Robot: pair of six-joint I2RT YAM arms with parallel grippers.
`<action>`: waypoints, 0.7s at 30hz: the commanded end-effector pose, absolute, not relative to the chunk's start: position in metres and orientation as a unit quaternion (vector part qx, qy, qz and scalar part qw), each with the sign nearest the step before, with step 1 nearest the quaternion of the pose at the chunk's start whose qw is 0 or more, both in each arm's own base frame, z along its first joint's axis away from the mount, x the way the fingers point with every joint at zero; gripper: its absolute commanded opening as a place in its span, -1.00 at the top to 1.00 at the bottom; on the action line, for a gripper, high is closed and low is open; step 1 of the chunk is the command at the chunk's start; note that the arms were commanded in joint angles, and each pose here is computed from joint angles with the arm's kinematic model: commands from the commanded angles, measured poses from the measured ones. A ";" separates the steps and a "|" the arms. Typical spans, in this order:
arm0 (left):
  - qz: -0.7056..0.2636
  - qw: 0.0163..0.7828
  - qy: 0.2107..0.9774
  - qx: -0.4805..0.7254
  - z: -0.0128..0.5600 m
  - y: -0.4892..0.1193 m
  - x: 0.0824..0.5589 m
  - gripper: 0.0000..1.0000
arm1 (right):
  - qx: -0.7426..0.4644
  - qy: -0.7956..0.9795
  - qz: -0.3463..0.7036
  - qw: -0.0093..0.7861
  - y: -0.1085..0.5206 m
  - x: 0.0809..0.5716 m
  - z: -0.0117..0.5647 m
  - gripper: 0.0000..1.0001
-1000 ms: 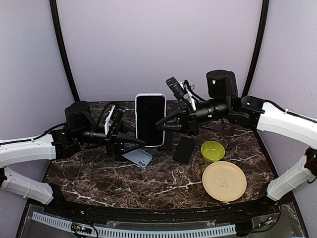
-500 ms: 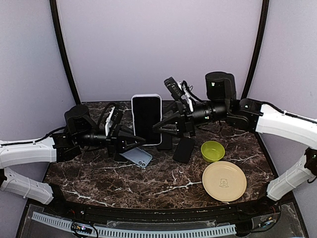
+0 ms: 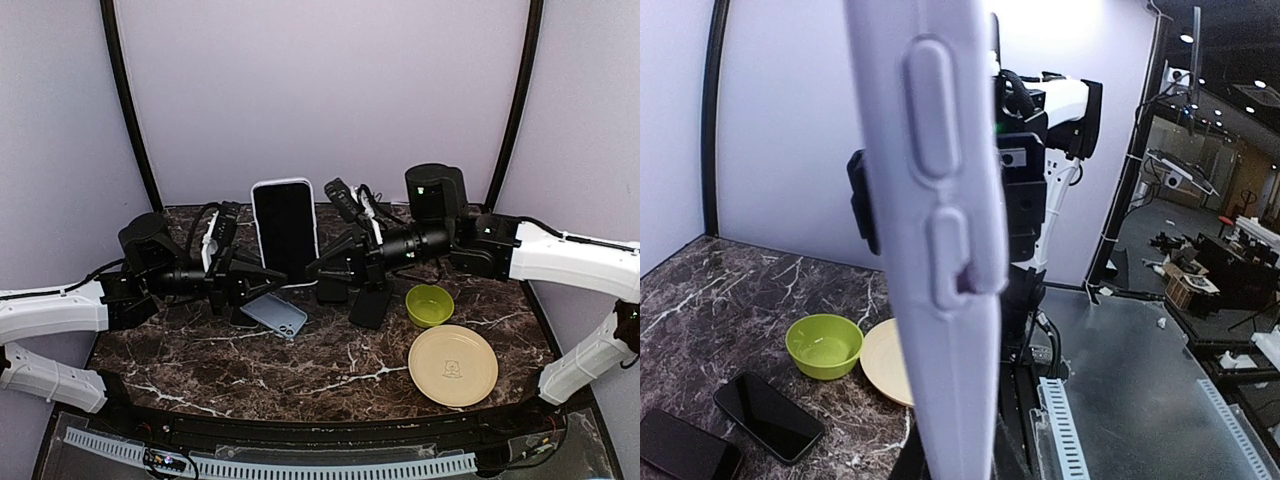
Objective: Put the phone into the phone case
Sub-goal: Pass from the right arm to the left, then pass from the left arm to the right
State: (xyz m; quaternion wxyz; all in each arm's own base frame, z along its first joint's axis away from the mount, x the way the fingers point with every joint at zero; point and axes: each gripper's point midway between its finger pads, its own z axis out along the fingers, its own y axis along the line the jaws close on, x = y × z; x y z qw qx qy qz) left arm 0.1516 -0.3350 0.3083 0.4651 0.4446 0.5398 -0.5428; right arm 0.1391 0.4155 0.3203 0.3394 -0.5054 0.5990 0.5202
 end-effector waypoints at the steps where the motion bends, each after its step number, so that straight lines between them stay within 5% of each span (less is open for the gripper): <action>1: -0.545 0.515 0.484 0.450 0.342 -0.328 0.144 1.00 | -0.507 0.592 0.523 0.346 0.421 0.137 0.323 1.00; 7: -0.543 0.516 0.485 0.451 0.343 -0.327 0.144 1.00 | -0.510 0.588 0.515 0.359 0.417 0.137 0.330 1.00; 9: -0.544 0.514 0.485 0.453 0.342 -0.328 0.143 1.00 | -0.507 0.590 0.510 0.368 0.416 0.139 0.334 0.46; 11: -0.544 0.512 0.486 0.453 0.341 -0.328 0.143 1.00 | -0.506 0.590 0.503 0.378 0.414 0.142 0.339 0.17; 21: -0.538 0.504 0.501 0.454 0.332 -0.333 0.149 1.00 | -0.502 0.570 0.496 0.421 0.422 0.154 0.376 0.46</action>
